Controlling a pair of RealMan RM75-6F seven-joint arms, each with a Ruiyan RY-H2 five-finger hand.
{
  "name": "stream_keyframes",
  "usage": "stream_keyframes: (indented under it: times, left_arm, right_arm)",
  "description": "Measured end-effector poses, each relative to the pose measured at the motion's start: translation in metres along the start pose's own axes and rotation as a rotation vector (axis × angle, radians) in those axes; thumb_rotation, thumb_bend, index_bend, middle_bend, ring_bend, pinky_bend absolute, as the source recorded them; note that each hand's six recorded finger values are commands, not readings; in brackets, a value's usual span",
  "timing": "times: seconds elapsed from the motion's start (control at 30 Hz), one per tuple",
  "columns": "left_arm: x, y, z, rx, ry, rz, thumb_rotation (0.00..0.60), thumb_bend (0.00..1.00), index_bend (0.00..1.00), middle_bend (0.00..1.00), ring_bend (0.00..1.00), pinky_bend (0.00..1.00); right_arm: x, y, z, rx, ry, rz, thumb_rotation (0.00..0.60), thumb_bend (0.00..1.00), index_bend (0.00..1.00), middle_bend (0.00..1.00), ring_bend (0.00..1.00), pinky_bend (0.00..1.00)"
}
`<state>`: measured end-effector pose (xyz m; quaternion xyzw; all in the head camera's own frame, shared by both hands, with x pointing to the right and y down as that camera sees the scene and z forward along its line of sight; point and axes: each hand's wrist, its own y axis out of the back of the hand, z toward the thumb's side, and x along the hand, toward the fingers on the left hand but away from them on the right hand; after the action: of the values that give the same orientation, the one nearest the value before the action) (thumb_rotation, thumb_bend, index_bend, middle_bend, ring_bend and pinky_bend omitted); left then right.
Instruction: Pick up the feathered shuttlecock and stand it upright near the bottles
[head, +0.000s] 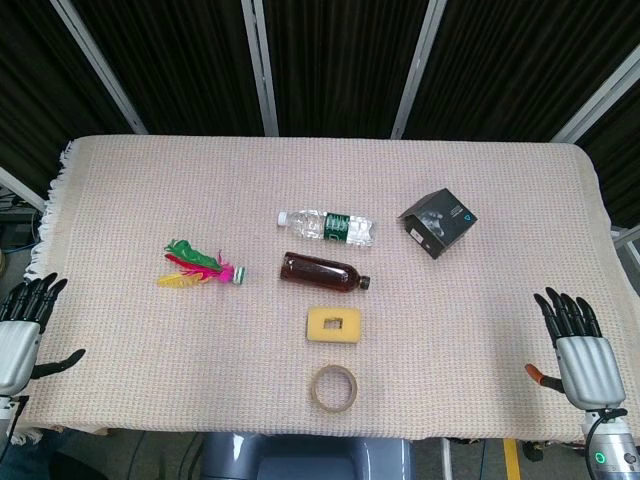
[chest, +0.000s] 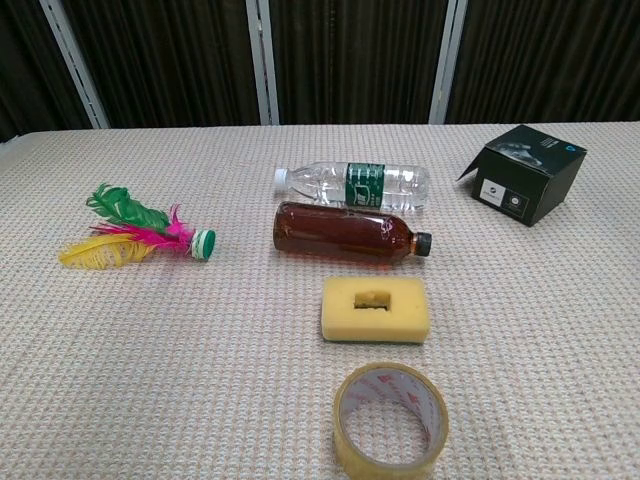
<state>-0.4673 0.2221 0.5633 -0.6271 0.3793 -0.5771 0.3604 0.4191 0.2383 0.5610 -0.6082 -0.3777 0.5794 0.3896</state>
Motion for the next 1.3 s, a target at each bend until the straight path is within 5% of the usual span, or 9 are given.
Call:
stream_keyframes:
  times: [0.23,0.63,1.0,1.3]
  left_arm:
    - [0.005,-0.005,-0.005,0.045,0.042,-0.009,0.561,0.14,0.09,0.00,0.00,0.00]
    - [0.052,-0.044,0.020,0.053,-0.015,0.008,0.563,0.21,0.39,0.00,0.00,0.00]
    - [0.100,-0.076,0.045,0.055,-0.022,0.050,0.562,0.24,0.39,0.00,0.00,0.00]
    - [0.130,-0.111,0.058,0.045,-0.002,0.021,0.560,0.28,0.39,0.00,0.00,0.00]
  right_arm:
    - [0.000,-0.002,0.001,0.002,0.001,0.028,0.600,0.06,0.00,0.00,0.00,0.00]
    - [-0.005,-0.005,0.006,-0.004,0.023,0.056,0.600,0.06,0.00,0.00,0.00,0.00]
    - [-0.014,-0.006,0.002,0.001,0.004,0.055,0.600,0.06,0.00,0.00,0.00,0.00]
    - [-0.017,-0.009,0.004,0.002,0.015,0.072,0.600,0.06,0.00,0.00,0.00,0.00]
